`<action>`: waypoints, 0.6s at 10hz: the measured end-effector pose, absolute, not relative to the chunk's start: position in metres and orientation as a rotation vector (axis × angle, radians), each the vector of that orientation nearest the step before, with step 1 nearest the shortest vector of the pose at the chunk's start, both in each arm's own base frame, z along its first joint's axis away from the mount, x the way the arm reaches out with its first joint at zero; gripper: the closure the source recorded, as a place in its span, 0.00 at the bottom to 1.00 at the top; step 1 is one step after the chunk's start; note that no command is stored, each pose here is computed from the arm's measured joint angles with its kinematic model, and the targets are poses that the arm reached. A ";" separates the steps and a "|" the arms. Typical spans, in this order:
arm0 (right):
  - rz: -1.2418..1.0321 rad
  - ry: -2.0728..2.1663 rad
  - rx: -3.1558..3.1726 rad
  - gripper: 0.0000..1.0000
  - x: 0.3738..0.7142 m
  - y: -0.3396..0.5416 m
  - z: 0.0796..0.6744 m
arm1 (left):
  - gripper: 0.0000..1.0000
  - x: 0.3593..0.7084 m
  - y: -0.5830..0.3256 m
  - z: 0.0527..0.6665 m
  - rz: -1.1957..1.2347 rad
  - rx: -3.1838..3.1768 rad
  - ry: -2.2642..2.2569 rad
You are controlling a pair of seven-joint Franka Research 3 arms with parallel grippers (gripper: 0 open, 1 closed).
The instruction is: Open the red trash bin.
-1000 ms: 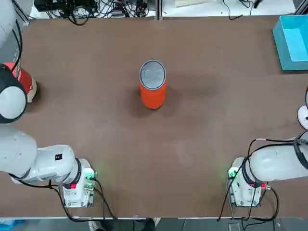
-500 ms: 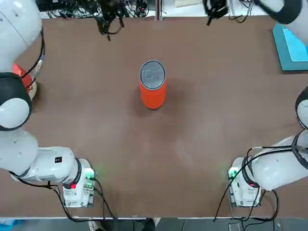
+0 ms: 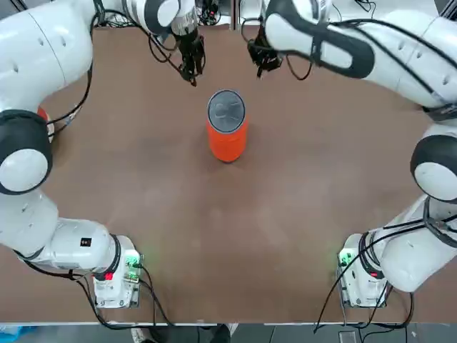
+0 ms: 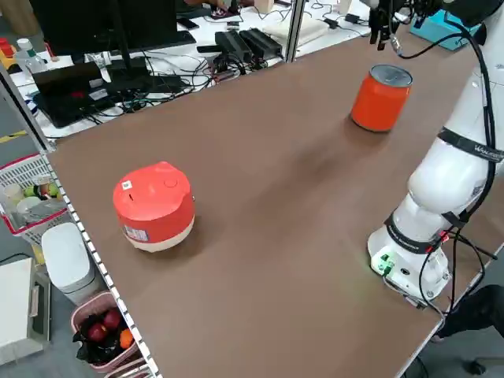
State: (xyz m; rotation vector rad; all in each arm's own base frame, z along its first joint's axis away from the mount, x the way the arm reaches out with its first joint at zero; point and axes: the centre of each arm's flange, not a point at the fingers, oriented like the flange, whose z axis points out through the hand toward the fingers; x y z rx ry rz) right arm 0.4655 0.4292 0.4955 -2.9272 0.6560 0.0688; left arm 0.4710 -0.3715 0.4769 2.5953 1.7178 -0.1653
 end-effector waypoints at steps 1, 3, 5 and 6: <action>0.075 0.650 -2.935 0.99 0.457 0.447 0.479 | 0.73 0.467 -0.375 0.464 -0.171 2.559 1.758; 0.081 0.644 -2.944 0.99 0.450 0.470 0.451 | 0.99 0.463 -0.378 0.440 -0.202 2.509 1.788; 0.082 0.649 -2.948 0.99 0.451 0.476 0.434 | 0.99 0.465 -0.381 0.421 -0.237 2.476 1.820; 0.084 0.645 -2.952 0.99 0.451 0.480 0.427 | 0.99 0.466 -0.382 0.411 -0.244 2.464 1.819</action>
